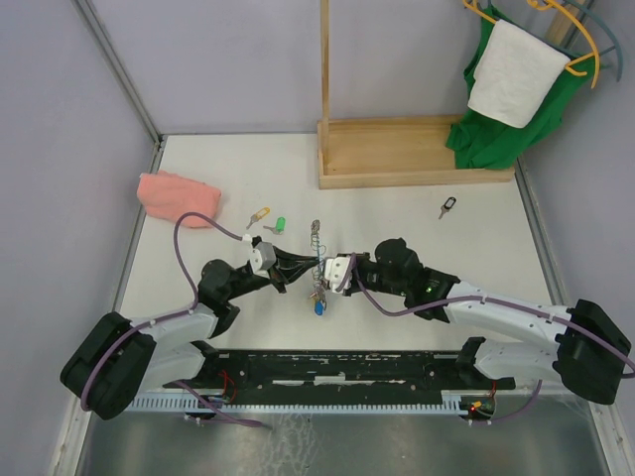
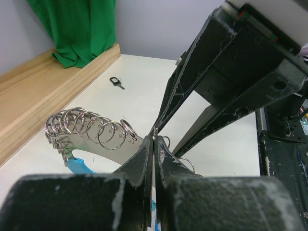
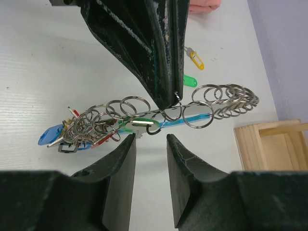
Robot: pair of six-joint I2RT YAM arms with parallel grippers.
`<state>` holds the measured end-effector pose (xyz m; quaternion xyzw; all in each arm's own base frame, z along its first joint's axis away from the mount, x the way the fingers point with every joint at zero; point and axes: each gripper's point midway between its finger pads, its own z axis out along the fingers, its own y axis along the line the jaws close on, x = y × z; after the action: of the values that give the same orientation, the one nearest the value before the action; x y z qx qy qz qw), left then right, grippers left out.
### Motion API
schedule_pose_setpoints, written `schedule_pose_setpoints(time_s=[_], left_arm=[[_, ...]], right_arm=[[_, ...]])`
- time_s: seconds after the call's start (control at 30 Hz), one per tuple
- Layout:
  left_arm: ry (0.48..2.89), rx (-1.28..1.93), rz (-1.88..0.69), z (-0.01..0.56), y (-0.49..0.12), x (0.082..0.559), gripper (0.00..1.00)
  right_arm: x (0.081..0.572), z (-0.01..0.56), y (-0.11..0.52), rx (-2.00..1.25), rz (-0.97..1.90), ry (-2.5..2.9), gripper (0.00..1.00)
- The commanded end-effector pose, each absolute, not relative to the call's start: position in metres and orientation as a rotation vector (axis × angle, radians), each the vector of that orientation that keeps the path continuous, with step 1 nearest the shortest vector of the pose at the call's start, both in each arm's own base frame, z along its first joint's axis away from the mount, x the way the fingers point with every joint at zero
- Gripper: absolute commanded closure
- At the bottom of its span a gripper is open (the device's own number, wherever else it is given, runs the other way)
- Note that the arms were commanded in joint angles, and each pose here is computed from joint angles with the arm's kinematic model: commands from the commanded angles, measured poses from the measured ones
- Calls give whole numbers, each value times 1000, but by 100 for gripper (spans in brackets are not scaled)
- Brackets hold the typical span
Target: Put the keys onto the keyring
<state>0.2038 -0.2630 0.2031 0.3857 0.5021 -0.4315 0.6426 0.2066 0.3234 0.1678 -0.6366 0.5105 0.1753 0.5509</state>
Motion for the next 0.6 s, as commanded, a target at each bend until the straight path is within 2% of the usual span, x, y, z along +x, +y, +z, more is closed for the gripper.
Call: schedule_pose_setpoints(time_s=[0.0,0.27,0.57], left_arm=[[1030,855,-988,233,-264,201,97],[1031,844,-984,233,-264,203,97],[1023,838,-992,235,-264,203,97]], right_arm=[[204,199,321,-1389,457,1193,59],[206,210,325,-1220,571,1326,55],[208,207,330,-1171,618,1366,59]])
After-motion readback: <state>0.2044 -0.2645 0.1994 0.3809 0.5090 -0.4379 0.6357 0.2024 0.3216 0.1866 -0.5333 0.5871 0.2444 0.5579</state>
